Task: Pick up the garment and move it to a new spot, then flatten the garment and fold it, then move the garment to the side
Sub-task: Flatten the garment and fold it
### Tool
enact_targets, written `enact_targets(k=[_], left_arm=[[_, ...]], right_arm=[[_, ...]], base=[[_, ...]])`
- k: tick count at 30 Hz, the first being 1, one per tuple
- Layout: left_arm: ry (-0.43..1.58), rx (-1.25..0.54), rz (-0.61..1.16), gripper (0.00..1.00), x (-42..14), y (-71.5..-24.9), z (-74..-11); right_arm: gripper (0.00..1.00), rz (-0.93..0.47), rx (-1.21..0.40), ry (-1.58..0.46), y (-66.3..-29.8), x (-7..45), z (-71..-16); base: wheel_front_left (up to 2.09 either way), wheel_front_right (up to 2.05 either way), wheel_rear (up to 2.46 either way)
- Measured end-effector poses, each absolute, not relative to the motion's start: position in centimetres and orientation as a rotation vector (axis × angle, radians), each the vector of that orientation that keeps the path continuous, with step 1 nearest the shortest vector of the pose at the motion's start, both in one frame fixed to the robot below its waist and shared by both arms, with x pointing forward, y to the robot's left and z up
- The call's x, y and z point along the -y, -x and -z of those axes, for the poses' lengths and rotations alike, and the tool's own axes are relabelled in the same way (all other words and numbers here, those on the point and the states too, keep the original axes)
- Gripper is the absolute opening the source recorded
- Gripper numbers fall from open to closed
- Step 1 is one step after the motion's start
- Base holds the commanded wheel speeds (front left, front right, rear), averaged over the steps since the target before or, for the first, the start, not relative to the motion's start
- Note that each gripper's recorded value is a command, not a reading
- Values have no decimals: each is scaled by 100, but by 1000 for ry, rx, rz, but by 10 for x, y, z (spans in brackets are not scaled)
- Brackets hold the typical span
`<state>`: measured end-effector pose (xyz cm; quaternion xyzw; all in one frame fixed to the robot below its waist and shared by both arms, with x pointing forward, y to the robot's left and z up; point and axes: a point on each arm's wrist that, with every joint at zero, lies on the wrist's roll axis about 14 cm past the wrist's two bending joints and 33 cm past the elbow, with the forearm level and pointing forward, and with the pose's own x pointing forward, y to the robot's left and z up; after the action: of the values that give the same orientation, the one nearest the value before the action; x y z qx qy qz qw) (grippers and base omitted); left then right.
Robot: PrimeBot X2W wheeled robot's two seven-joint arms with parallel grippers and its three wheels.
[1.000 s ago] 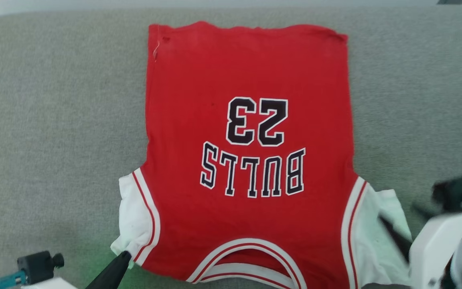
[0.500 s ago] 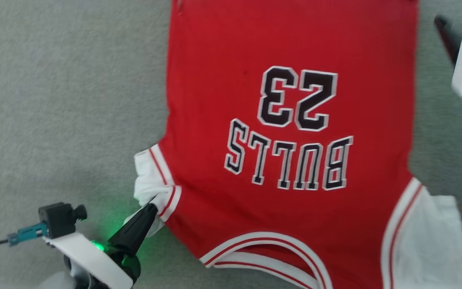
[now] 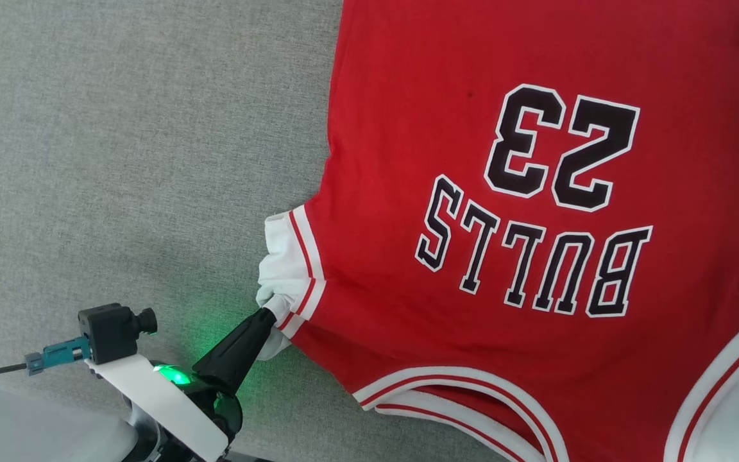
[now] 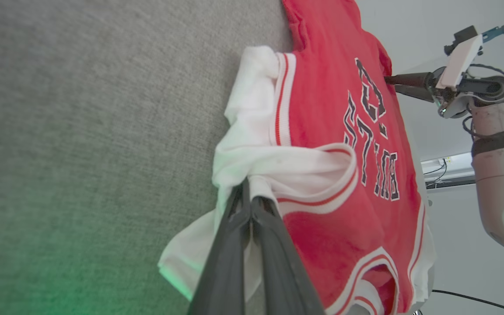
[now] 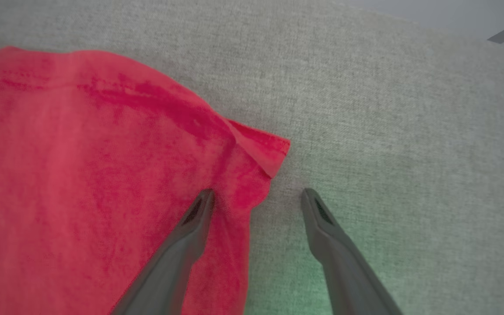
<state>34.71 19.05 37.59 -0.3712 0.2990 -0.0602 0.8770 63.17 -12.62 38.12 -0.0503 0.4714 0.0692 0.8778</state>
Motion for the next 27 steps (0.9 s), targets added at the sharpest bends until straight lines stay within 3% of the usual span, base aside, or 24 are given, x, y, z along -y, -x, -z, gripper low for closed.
enact_targets(k=[2, 3, 4, 16, 20, 27], left_arm=[[775, -624, 126, 0, -190, -347, -376], [775, -624, 128, 0, -190, -347, -376], [774, -623, 130, 0, -190, -348, -376], [741, -584, 152, 0, -194, -334, -394], [743, -561, 171, 0, -192, -326, -405], [750, -536, 222, 0, -184, -321, -418]], right_arm=[[100, -146, -1006, 97, -629, 124, -378], [40, -148, -1012, 92, -628, 123, -377], [0, -150, -1012, 86, -628, 122, -377], [0, -181, -911, 75, -609, 130, -420], [0, -205, -990, 133, -566, 151, -425], [0, -240, -1152, 153, -458, 191, -418]], base=[[0, 0, 0], [0, 0, 0], [0, 0, 0], [0, 0, 0], [0, 0, 0], [0, 0, 0]])
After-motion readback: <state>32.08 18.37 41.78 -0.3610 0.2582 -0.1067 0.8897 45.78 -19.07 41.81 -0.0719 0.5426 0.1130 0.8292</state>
